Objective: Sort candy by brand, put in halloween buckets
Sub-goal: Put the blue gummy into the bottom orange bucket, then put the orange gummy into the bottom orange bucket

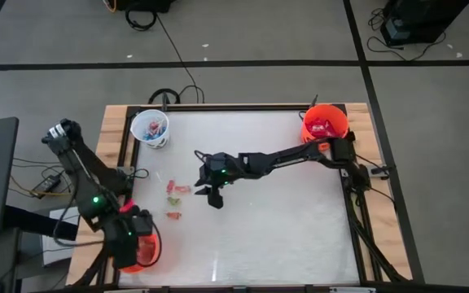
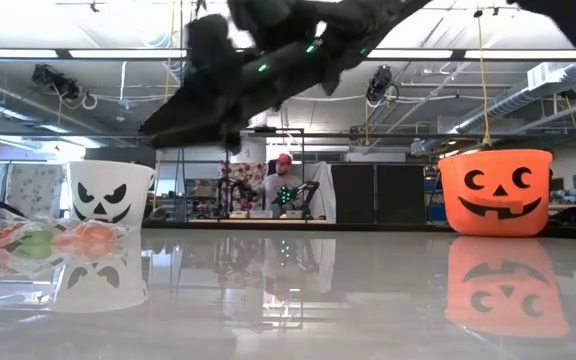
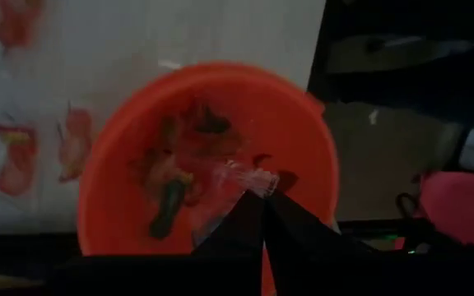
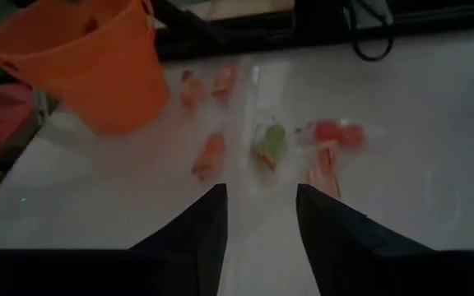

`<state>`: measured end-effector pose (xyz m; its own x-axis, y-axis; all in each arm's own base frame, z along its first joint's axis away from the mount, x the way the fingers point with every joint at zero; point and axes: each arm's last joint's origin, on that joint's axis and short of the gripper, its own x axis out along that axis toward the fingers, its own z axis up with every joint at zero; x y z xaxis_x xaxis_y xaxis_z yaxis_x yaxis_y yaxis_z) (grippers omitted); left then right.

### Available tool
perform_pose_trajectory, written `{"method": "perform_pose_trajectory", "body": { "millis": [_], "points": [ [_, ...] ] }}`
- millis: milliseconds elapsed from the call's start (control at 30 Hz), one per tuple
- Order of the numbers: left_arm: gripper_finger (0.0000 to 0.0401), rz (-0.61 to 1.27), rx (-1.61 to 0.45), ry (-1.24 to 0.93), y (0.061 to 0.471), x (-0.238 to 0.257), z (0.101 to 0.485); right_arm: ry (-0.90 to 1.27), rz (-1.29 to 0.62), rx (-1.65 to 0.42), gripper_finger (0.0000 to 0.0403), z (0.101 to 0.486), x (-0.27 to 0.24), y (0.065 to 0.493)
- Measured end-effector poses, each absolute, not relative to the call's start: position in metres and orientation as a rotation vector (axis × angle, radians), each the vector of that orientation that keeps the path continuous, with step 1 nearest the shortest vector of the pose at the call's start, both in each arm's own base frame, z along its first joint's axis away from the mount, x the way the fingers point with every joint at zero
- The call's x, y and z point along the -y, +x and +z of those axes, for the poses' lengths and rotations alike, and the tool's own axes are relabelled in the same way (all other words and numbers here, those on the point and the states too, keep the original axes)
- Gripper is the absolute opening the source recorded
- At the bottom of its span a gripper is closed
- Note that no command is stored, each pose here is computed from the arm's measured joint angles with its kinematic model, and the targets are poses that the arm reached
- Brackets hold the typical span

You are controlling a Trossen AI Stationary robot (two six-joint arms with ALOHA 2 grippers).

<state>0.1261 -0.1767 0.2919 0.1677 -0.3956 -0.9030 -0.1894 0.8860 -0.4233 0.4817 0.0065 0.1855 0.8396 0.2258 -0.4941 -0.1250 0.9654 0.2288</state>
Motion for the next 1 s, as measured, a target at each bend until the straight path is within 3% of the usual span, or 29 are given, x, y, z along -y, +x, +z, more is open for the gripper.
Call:
{"method": "perform_pose_trajectory", "body": {
  "millis": [200,500,700,833,1000],
  "points": [
    [0.0034,-0.139,-1.426,-0.56,0.123,0.193,0.274,0.161,0.138,-0.569,0.0169,0.154,0.001,0.507],
    [0.0152,-0.046,-1.447,-0.77,0.118,0.203,0.269,0.17,0.169,-0.542,0.0189,0.116,0.011,0.539],
    [0.0167,-0.034,-1.343,-0.892,0.124,0.207,0.281,0.206,0.164,-0.581,0.0185,0.1,0.012,0.544],
    [0.0164,0.045,-1.291,-0.907,0.124,0.203,0.289,0.138,0.045,-0.635,0.0139,0.094,0.015,0.54],
    [0.0156,0.161,-1.242,-0.823,0.121,0.193,0.301,0.114,0.022,-0.663,0.003,0.093,0.018,0.539]
  ]
}}
